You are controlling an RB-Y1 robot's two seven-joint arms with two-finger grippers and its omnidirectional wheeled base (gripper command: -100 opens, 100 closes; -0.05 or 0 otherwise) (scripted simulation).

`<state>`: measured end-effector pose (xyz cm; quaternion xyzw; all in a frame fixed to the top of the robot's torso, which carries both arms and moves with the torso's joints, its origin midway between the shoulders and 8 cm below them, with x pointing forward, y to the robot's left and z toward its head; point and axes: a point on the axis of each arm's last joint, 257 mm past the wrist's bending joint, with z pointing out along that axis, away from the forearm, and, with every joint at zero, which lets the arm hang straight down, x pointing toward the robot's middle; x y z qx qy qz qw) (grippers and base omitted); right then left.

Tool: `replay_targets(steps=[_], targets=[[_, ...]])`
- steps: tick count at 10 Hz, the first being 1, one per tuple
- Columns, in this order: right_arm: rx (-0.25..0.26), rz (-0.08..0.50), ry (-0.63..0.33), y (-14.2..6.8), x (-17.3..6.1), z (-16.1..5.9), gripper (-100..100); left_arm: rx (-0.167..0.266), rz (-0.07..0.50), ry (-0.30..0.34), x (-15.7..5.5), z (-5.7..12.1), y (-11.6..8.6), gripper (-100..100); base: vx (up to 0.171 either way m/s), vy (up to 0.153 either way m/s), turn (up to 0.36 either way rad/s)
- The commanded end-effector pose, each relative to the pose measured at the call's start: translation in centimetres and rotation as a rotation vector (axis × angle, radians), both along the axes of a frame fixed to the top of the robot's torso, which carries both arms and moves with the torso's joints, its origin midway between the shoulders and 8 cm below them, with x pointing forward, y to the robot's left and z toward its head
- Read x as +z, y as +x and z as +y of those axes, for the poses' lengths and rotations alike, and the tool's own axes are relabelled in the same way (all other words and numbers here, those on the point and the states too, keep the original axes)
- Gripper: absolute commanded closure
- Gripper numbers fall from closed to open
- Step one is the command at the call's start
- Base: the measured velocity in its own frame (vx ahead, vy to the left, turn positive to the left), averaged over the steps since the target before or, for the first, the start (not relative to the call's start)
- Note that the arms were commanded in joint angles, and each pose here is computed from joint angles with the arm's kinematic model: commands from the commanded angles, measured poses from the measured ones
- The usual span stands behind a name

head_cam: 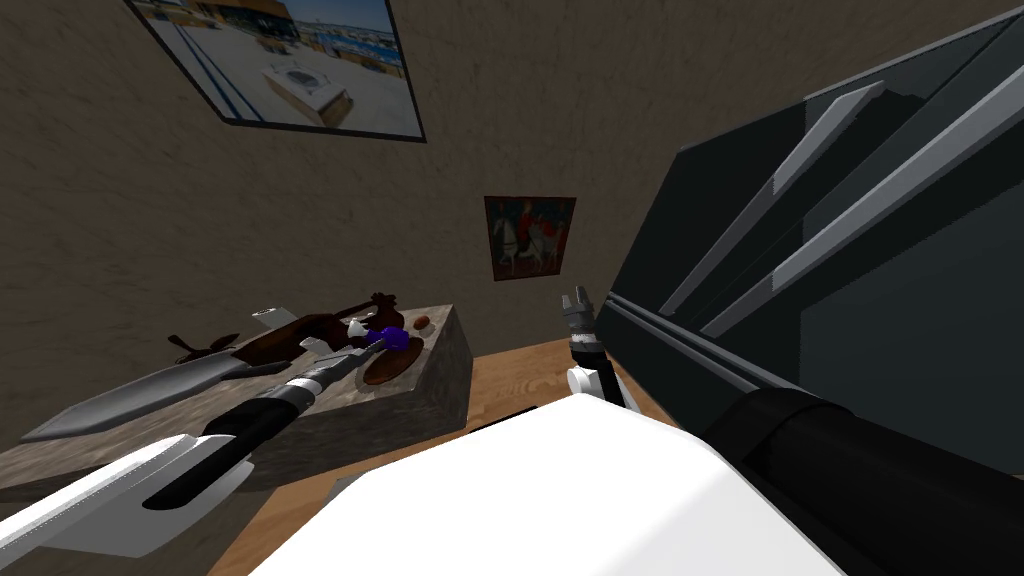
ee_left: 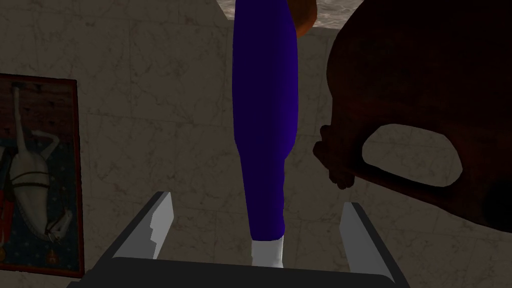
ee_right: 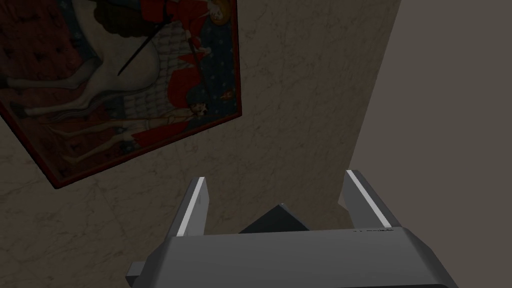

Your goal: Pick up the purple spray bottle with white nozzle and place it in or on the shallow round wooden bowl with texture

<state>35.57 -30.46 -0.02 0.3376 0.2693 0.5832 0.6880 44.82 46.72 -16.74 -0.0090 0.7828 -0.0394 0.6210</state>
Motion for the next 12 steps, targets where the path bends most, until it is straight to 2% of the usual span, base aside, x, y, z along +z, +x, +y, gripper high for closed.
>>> replay_targets(steps=[1,2,10,11,12], targets=[[0.000,0.000,0.000,0.0,0.0,0.0,0,0.000,0.000,0.000,0.0,0.0,0.0,0,0.000,0.000,0.000],[0.000,0.000,0.000,0.0,0.0,0.0,0,-0.013,-0.005,0.005,1.6,-0.4,0.2,-100,0.019,-0.005,0.099],[0.000,0.000,0.000,0.0,0.0,0.0,0,-0.080,-0.009,0.020,6.8,-3.6,0.9,-100,0.029,-0.010,0.075],[0.000,0.000,0.000,0.0,0.0,0.0,0,-0.074,-0.010,0.021,6.4,-3.2,0.9,-100,0.013,-0.003,0.012],[0.000,0.000,0.000,0.0,0.0,0.0,0,-0.075,-0.010,0.020,6.4,-3.3,0.9,0,0.000,0.000,0.000]])
